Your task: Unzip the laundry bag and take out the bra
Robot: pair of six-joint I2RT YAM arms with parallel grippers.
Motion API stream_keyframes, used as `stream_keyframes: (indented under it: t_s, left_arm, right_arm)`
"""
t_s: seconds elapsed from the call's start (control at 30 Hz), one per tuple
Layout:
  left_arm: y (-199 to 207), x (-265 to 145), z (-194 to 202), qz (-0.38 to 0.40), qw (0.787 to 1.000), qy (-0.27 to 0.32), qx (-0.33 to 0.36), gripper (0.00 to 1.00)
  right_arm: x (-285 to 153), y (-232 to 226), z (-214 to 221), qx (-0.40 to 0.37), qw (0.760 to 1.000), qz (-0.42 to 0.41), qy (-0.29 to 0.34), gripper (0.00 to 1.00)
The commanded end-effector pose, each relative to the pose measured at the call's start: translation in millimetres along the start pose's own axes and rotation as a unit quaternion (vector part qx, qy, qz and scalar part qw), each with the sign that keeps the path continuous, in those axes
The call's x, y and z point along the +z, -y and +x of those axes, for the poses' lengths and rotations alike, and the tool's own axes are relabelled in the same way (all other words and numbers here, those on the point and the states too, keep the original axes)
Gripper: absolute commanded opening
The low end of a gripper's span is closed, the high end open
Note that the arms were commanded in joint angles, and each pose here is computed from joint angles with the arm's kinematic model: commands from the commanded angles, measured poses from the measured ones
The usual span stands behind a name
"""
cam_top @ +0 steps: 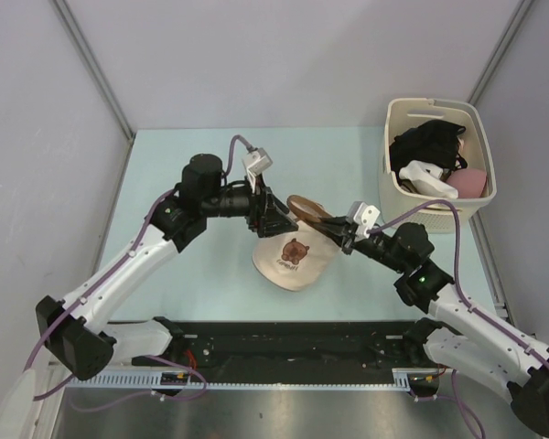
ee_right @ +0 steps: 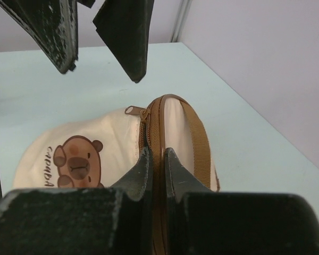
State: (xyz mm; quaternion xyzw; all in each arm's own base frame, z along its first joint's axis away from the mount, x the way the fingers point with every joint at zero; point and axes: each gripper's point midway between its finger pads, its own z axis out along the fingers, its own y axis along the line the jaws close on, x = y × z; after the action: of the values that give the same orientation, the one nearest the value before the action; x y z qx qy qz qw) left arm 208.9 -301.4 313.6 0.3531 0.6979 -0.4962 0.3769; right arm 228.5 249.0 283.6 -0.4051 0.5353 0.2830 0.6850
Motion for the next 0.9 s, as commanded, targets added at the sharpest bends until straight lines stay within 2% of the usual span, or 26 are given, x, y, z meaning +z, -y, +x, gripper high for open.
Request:
stream_keyframes:
  t_s: [0.0, 0.17, 0.27, 0.37, 0.5, 0.57, 0.63, 0.7, 0.87]
  left_arm:
    - [7, 8, -1, 0.027, 0.999, -0.015, 0.015, 0.69]
    - [-2, 17, 5, -0.004, 0.999, -0.037, 0.017, 0.69]
    - [-1, 19, 6, 0.003, 0.999, -0.043, 0.016, 0.67]
    - [0, 19, 5, 0.006, 0.999, -0.039, 0.018, 0.58]
    - [-2, 19, 10, 0.002, 0.999, -0.046, 0.016, 0.35]
    - [-6, 20, 14, -0.004, 0.999, -0.053, 0.013, 0.29]
    - [-11, 22, 19, -0.024, 0.998, -0.064, 0.014, 0.32]
    - [-11, 25, 23, -0.023, 0.997, -0.071, 0.015, 0.46]
    - [-7, 27, 27, -0.015, 0.997, -0.071, 0.007, 0.5]
  right_arm:
    - [3, 4, -26, -0.007, 0.999, 0.001, 0.047, 0.0]
    - [4, 4, -28, -0.006, 0.999, 0.001, 0.051, 0.0]
    - [4, 5, -30, -0.007, 0.999, 0.003, 0.053, 0.0]
    - [3, 7, -28, -0.006, 0.999, 0.008, 0.049, 0.0]
    - [3, 8, -29, -0.006, 0.999, 0.01, 0.05, 0.0]
    - [2, 8, -29, -0.005, 0.999, 0.01, 0.05, 0.0]
    - [3, 8, -30, -0.006, 0.999, 0.009, 0.052, 0.0]
    - [3, 9, -30, -0.005, 0.999, 0.011, 0.051, 0.0]
    - [3, 10, -26, -0.003, 0.999, 0.013, 0.046, 0.0]
